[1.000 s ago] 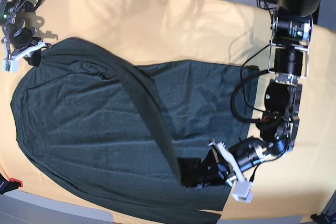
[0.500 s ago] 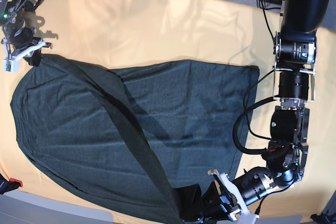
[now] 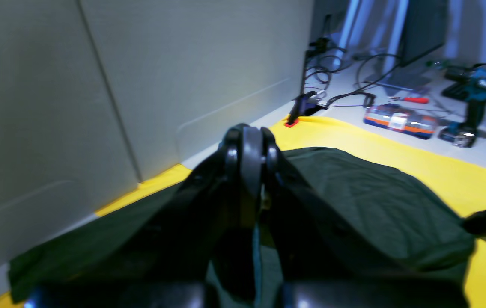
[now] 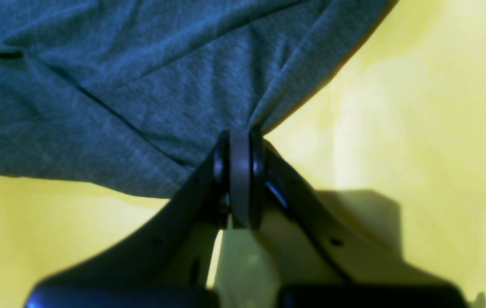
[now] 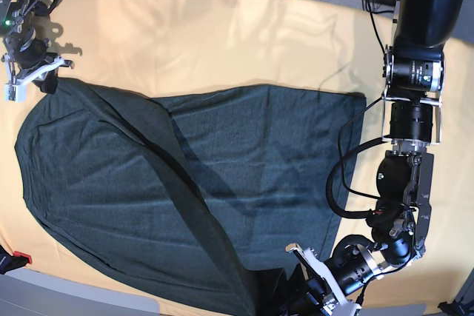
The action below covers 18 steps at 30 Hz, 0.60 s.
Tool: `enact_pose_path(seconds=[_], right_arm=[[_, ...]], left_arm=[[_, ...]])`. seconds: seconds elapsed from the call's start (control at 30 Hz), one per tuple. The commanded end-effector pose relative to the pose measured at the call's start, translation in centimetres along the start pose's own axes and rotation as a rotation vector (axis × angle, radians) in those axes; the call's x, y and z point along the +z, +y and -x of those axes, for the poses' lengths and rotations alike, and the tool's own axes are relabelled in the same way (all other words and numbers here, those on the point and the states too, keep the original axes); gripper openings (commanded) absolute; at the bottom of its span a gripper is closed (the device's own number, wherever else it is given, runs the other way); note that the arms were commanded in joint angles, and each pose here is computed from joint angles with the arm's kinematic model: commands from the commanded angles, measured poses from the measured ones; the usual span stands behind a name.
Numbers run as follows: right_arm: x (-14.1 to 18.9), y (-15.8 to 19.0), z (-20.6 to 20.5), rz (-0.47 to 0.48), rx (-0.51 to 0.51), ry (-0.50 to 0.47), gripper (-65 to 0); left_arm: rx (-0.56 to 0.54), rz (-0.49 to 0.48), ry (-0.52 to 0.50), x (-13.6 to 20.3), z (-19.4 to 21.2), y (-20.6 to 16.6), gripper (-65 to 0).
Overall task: Fold the T-shirt properly
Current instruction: 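Drag the held sleeve with the left gripper across the shirt body toward the hem, then lower the sleeve onto the shirt and release with the left gripper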
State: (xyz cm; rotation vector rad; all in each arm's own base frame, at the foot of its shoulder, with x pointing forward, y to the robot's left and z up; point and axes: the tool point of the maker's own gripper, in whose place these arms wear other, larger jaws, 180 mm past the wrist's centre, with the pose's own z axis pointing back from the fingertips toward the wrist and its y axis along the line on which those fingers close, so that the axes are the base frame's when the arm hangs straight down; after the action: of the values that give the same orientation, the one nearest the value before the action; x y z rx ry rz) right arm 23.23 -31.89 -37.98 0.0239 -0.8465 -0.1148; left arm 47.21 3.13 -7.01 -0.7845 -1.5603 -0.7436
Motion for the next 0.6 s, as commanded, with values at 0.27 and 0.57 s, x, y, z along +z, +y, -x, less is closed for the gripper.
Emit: enact_pose_path(seconds=[0.27,0.57], right_arm=[[0.3,-0.6,-0.7,0.015,0.024,-0.009,-65.0],[0.3,-0.6,-0.7,0.016,0.024,-0.008,-65.0]], left_arm=[[-0.017,-0.194,-0.060,-0.2,-3.2,4.2,-65.0],[0.156,-0.357,-0.018,0.7,5.0,9.6,-65.0]])
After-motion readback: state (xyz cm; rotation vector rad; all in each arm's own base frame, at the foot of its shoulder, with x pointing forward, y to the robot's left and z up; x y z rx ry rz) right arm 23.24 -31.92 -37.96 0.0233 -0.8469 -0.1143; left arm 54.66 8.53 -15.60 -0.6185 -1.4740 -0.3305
